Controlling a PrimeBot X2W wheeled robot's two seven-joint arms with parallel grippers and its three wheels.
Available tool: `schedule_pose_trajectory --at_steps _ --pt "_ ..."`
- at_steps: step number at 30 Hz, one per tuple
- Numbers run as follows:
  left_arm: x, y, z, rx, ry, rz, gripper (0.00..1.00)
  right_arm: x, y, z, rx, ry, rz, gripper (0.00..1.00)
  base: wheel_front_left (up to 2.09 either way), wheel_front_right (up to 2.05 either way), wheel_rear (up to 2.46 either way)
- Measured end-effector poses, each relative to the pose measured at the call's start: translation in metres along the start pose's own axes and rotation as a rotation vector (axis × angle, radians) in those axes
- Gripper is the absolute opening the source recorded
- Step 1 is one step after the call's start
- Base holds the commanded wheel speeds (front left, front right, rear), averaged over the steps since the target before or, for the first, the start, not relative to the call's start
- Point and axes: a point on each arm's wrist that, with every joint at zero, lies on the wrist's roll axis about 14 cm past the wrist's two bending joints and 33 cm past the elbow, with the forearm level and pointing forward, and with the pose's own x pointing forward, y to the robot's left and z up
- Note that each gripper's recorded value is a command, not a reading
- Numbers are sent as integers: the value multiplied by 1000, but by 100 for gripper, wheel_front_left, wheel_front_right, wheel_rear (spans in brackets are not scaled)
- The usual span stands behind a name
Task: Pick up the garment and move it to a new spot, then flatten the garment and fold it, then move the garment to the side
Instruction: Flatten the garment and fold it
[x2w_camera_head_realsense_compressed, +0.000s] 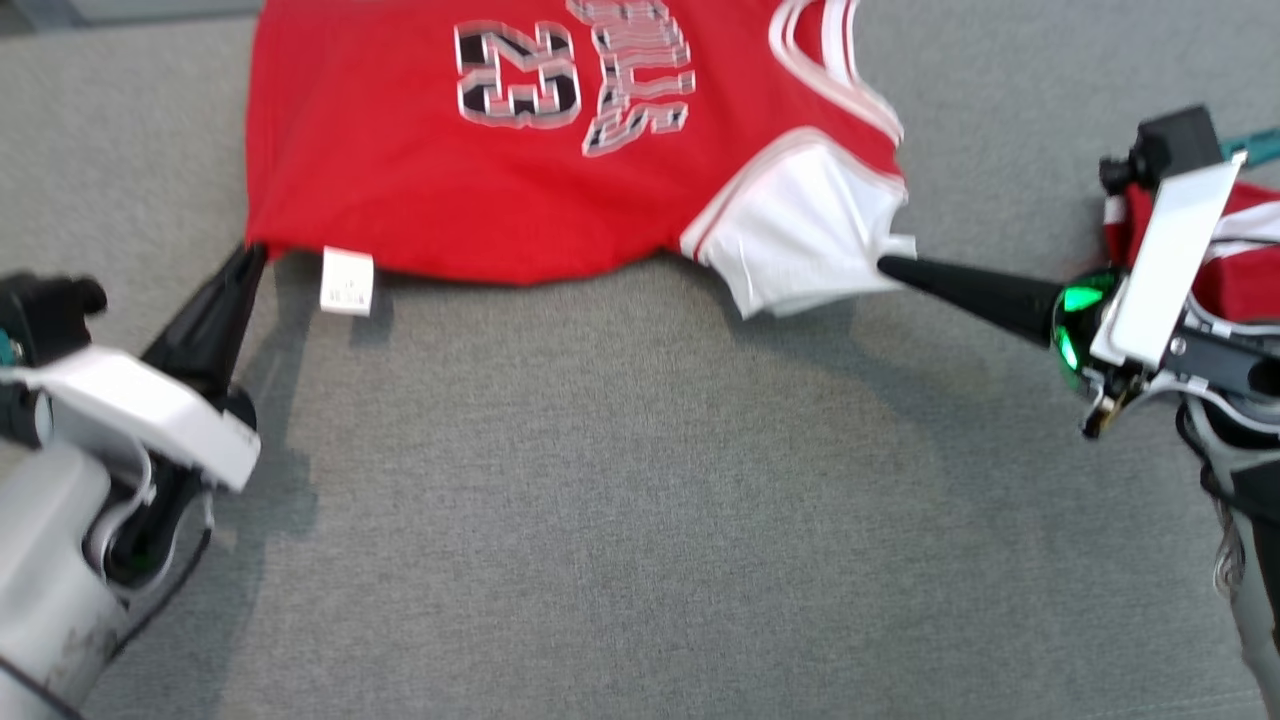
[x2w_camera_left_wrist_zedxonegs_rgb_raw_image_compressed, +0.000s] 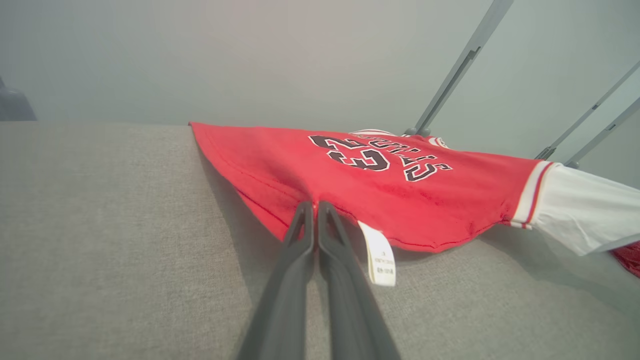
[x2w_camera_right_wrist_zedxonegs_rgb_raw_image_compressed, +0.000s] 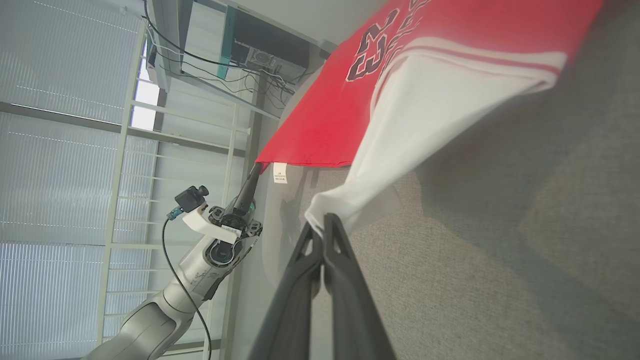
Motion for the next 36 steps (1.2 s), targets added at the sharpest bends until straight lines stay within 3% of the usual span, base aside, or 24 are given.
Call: schedule_pose_trajectory --at_steps 9,18,32,33,34,35,36 --pt "-78 -7 -2 -3 -24 60 0 -42 28 -47 -3 -10 35 0 0 0 0" --pt "-124 -17 -27 -55 -31 106 0 -67 26 -86 29 -3 34 0 0 0 0" --pt "-154 -12 -56 -79 1 161 0 -74 12 -128 71 70 3 0 0 0 0" --pt "-153 -12 -58 -81 5 165 2 -73 10 -128 66 68 -8 8 0 0 0" --pt "-153 -12 -61 -84 11 169 31 -73 8 -129 64 67 -17 46 0 0 0" --pt "-152 -12 -64 -86 15 171 68 -72 5 -130 66 66 -27 100 0 0 0" --pt "-151 -13 -66 -88 17 172 100 -71 3 -133 74 64 -34 100 0 0 0"
